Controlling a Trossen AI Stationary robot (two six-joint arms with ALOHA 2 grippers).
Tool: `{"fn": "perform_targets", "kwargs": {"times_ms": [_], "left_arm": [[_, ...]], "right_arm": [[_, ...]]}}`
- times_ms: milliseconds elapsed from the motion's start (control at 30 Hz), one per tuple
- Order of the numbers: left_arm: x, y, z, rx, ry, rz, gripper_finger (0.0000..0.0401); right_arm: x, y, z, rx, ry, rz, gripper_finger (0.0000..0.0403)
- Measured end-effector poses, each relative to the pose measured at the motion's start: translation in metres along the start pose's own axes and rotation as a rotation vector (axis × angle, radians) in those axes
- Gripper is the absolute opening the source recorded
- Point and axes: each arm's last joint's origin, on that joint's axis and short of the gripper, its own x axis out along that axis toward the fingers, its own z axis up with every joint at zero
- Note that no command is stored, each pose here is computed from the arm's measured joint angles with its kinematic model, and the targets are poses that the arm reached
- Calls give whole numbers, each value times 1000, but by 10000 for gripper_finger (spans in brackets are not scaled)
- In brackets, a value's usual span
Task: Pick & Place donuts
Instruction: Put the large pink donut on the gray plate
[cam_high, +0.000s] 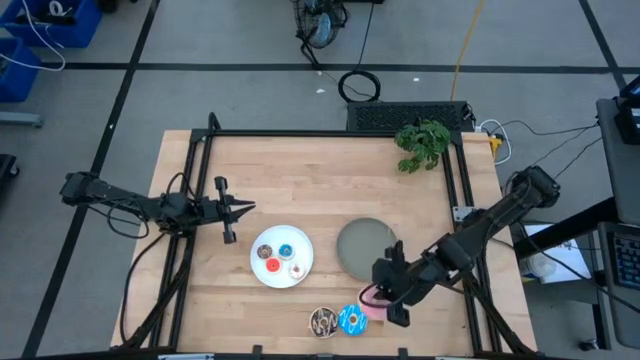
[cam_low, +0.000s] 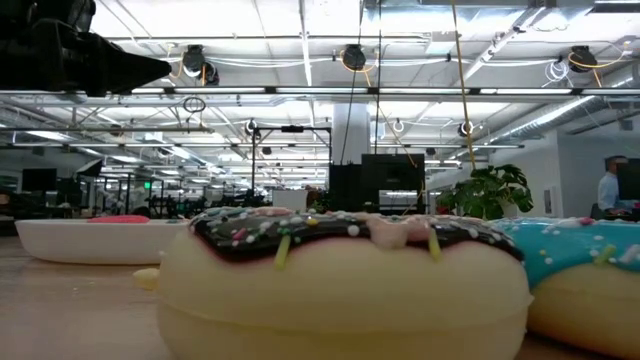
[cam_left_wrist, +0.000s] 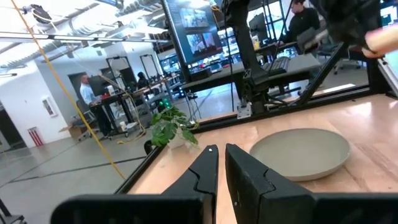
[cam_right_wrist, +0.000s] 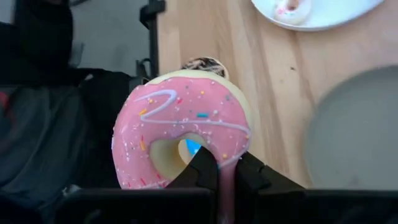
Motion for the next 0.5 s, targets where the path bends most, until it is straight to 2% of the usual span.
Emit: {"fn": "perform_targets", "kwargs": {"times_ms": [233,500], "left_arm": [[0,-1,-1,-15,14,-5,37],[0,-1,-4,-56,39,-14,37]], "right_arm": [[-33,1,12,108,176,-214,4],[-27,-5,17,148,174,-247,6]]}}
